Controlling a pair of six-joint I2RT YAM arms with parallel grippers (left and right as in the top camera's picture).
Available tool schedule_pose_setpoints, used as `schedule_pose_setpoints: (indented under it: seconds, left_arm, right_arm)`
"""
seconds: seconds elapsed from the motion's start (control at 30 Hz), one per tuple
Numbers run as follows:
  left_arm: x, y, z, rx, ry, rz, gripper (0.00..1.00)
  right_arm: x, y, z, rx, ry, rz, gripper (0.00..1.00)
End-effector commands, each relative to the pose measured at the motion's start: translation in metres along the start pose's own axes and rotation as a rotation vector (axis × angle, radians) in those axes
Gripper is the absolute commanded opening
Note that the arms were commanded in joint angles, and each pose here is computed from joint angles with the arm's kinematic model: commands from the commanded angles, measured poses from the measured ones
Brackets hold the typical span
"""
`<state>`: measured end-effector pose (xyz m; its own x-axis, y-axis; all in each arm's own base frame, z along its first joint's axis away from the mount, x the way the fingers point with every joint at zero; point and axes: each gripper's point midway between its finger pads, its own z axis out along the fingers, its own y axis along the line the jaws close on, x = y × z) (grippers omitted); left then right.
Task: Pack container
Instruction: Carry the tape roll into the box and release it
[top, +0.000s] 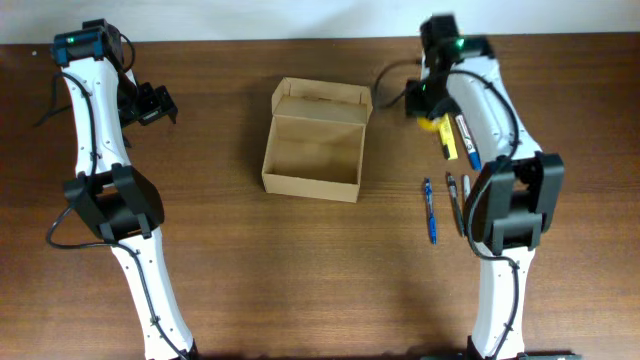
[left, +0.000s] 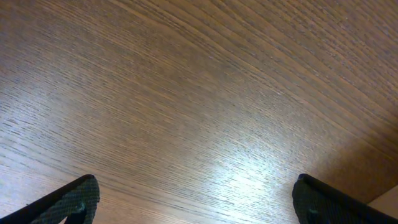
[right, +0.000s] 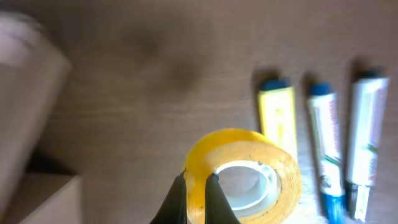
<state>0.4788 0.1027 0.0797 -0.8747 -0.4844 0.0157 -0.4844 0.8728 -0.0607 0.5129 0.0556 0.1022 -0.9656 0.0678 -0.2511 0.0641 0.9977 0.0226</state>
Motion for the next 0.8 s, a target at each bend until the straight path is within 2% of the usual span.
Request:
schedule_pose_setpoints:
  seconds: [0.0, 0.2, 0.37, 0.77]
  left_arm:
    - [0.000, 0.004, 0.005, -0.013, 0.008, -0.003, 1.00]
    - [0.000, 0.004, 0.005, -0.013, 0.008, -0.003, 1.00]
    - [0.000, 0.004, 0.005, -0.013, 0.008, -0.003, 1.00]
    - [0.000, 0.004, 0.005, -0.013, 0.008, -0.003, 1.00]
  right_arm:
    - [-0.027, 0.006, -0.045, -0.008, -0.115, -0.004, 0.04]
    - [-0.035, 0.024, -0.099, -0.035, -0.194, -0.034, 0.04]
    - [-0.026, 0.061, -0.122, -0.064, -0.221, -0.121, 0.04]
    - [0.045, 0.176, -0.133, -0.125, -0.152, -0.511, 0.04]
